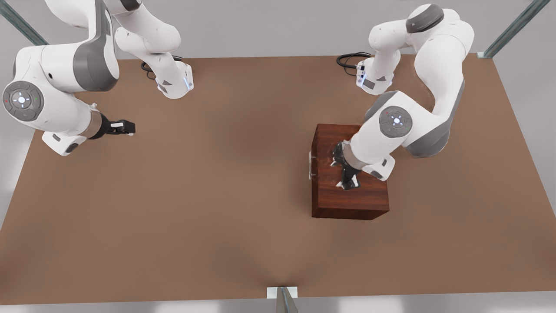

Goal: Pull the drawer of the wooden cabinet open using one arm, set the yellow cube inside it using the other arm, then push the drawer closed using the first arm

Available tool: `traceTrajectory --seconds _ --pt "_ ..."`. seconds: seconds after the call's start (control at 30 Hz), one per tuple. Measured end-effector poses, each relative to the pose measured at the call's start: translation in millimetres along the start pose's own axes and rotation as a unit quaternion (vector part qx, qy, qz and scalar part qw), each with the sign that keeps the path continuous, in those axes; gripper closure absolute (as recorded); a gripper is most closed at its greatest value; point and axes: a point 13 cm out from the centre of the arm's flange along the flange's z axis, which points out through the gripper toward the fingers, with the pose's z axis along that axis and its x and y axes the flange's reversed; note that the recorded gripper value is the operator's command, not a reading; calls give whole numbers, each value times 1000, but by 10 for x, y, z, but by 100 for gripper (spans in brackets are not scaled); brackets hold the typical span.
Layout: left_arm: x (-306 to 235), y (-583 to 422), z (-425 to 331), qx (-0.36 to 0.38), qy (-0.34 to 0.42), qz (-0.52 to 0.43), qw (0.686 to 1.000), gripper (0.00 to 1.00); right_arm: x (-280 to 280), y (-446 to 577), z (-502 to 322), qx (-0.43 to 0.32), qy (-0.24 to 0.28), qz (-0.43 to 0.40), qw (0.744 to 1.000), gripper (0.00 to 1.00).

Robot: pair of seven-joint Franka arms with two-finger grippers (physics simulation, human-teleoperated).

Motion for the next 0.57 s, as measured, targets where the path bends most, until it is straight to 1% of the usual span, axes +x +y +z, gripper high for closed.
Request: traceTrajectory --seconds 0.03,0.07,0.1,0.17,0.23,0.37,0.57 --pt "-861 -100 -97 8 -93 -7 996 0 10 -8 -16 1 -2 1 1000 0" --pt "-1451 -59 -342 -7 -119 -5 993 0 17 -13 -27 3 -3 2 1000 0" --pt "-1713 27 -594 -22 -110 22 993 0 22 -17 -36 3 -4 3 1000 0" --pt "-1749 212 -910 -46 -76 114 989 0 27 -22 -42 5 -5 4 1000 0" --pt "-1566 421 -978 -72 -51 211 974 0 29 -29 -43 5 -5 5 1000 0" --pt "-1427 645 -907 -115 -20 362 925 0 31 -43 -44 5 -5 7 1000 0" --pt "-1476 774 -707 -165 15 506 847 0 43 -74 -63 5 -7 11 1000 0"
